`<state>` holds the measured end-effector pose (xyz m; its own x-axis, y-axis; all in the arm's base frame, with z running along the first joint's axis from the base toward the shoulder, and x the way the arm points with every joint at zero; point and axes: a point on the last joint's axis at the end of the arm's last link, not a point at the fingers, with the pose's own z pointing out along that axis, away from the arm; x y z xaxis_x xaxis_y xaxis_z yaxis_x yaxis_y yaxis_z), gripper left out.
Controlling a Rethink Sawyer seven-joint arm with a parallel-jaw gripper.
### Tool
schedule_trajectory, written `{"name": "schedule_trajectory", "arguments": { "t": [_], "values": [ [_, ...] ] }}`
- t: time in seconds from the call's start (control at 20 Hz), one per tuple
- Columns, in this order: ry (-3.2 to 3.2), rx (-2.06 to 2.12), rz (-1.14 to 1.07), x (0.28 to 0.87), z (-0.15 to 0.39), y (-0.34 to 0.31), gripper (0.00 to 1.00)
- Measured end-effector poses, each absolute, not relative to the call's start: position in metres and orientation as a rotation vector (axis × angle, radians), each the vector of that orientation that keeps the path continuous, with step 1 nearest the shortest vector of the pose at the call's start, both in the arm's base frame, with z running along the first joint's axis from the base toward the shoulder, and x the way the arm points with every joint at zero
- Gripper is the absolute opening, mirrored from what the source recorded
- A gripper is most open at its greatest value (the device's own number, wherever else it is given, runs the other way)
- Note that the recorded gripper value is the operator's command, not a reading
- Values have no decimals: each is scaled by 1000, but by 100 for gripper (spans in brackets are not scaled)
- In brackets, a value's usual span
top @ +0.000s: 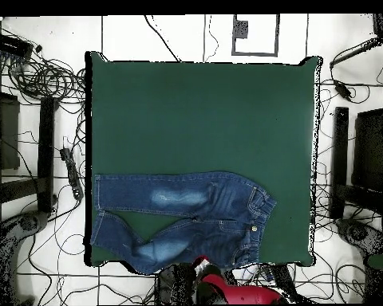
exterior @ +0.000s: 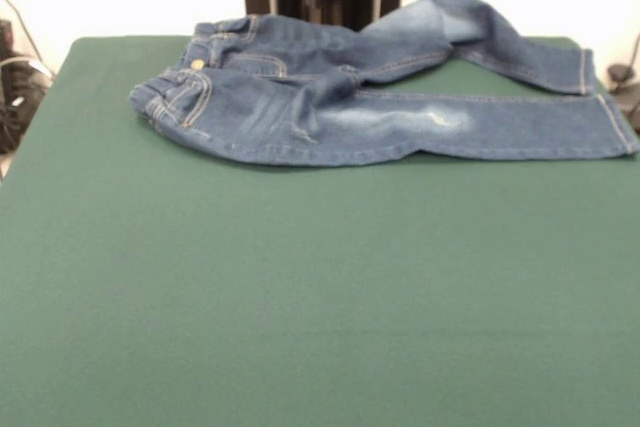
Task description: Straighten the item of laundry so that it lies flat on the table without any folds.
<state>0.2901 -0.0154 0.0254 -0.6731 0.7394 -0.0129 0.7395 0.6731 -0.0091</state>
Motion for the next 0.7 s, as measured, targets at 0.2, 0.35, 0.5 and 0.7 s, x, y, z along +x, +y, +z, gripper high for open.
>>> {"name": "schedule_trajectory", "arguments": {
  "t": [0.2,0.35,0.5,0.7],
  "values": [
    [2847,1308,-22,290,25,-24,0],
    [2843,1313,-22,291,24,-26,0],
    [2844,1317,-24,293,19,-29,0],
    [2855,1330,-28,294,3,-35,0]
  ]
}}
